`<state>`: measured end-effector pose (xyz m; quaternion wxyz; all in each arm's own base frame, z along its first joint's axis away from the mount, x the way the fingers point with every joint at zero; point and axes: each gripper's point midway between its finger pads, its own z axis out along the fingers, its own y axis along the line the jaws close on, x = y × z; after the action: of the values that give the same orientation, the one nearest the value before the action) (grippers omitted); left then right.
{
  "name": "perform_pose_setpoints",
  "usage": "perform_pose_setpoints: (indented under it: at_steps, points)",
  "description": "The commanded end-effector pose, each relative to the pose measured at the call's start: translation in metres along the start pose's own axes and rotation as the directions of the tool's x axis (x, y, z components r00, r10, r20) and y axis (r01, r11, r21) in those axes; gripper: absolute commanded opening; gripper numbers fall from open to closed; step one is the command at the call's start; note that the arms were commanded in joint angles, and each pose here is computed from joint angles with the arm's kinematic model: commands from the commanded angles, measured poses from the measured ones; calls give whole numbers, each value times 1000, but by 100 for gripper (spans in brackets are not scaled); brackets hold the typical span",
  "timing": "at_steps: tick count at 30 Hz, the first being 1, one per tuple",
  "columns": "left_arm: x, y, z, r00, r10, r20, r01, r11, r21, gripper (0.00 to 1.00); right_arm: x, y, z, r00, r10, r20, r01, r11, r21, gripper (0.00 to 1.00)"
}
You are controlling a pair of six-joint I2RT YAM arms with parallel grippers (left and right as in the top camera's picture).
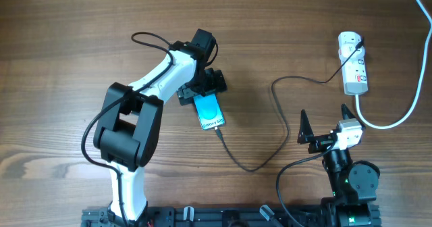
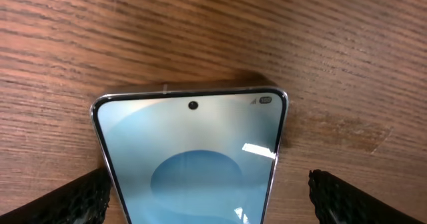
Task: Plug charger to phone and switch on socket
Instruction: 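Lift the phone with the left gripper and tilt it upright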
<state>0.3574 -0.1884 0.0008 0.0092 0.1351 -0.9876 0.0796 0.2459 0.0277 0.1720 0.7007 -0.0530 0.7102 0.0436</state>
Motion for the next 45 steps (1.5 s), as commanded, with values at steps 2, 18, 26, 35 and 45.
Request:
perform_pose_setpoints:
  at_steps: [2, 18, 26, 35, 45]
  points:
    - [9, 30, 46, 997, 25, -70, -32, 994, -102, 100, -1, -3, 0, 1000, -13, 6, 13, 1000, 16, 100]
    - [59, 41, 72, 993, 25, -117, -49, 978, -205, 90, 0, -3, 0, 1000, -12, 1, 12, 1000, 16, 100]
    - [23, 76, 65, 1000, -4, 10, 7, 947, -320, 81, 0, -3, 0, 1000, -13, 1, 13, 1000, 16, 100]
    - [-38, 117, 49, 997, -35, 62, 50, 963, -265, 92, 0, -3, 0, 1000, -12, 1, 12, 1000, 16, 100]
    - [5, 104, 50, 978, -178, -108, 153, 966, -206, 100, 0, -3, 0, 1000, -12, 1, 12, 1000, 16, 100]
